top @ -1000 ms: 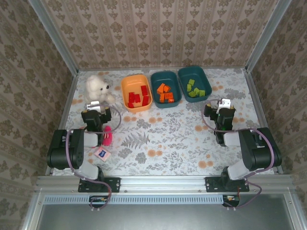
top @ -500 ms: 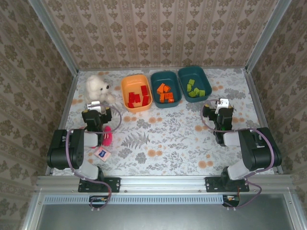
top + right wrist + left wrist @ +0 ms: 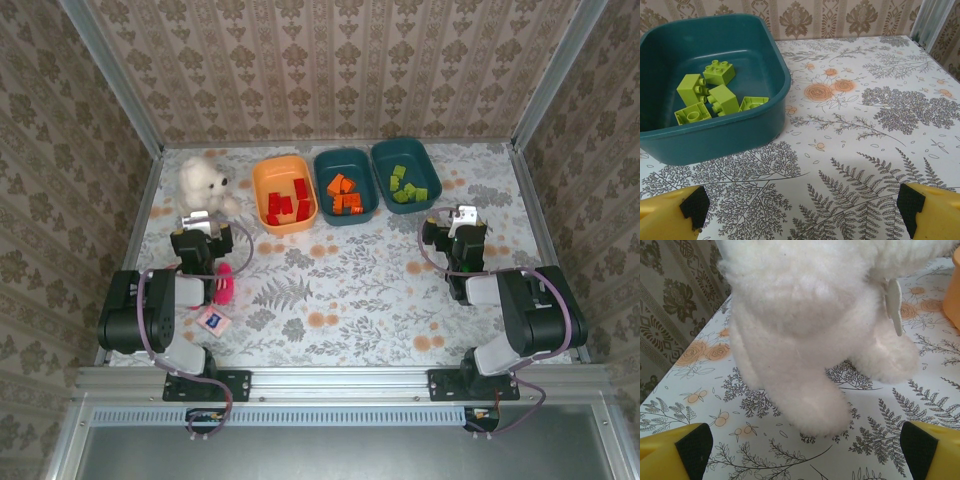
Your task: Sort the legos into containers by color
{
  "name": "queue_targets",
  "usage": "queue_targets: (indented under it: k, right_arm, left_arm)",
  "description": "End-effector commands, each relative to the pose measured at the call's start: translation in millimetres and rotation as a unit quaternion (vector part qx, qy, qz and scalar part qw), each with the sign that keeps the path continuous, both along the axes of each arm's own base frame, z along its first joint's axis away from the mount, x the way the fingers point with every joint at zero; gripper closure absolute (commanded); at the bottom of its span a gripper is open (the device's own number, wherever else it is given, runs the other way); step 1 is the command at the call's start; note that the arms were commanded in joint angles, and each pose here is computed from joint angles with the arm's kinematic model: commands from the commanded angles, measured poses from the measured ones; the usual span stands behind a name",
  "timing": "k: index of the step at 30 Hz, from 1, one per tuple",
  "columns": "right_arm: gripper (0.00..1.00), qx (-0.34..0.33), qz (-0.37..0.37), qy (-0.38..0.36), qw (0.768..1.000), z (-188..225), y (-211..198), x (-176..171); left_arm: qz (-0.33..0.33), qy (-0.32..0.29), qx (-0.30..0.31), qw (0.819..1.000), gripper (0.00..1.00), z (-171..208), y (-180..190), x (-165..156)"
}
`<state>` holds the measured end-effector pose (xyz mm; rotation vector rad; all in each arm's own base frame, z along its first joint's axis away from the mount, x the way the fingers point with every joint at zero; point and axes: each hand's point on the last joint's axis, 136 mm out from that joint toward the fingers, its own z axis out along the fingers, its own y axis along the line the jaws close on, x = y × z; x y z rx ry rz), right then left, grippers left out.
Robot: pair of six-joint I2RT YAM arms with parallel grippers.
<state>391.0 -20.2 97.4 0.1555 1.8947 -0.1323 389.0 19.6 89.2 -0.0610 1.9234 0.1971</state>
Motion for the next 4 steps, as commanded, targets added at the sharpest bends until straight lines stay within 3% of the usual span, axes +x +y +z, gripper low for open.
queue_targets:
  k: [1,4]
  right_arm:
    - [0.0,0.002,-0.007,0.001,1.0,1.8,-2.0,5.4]
    - [0.0,0.001,-0.006,-0.001,1.0,2.0,-1.5,4.1]
  left_arm:
    - [-0.009,-0.008,0.008,1.0,0.0,7.9,-3.7,6.0]
    - [-0.009,-0.008,0.008,1.0,0.0,7.9,-3.4,6.0]
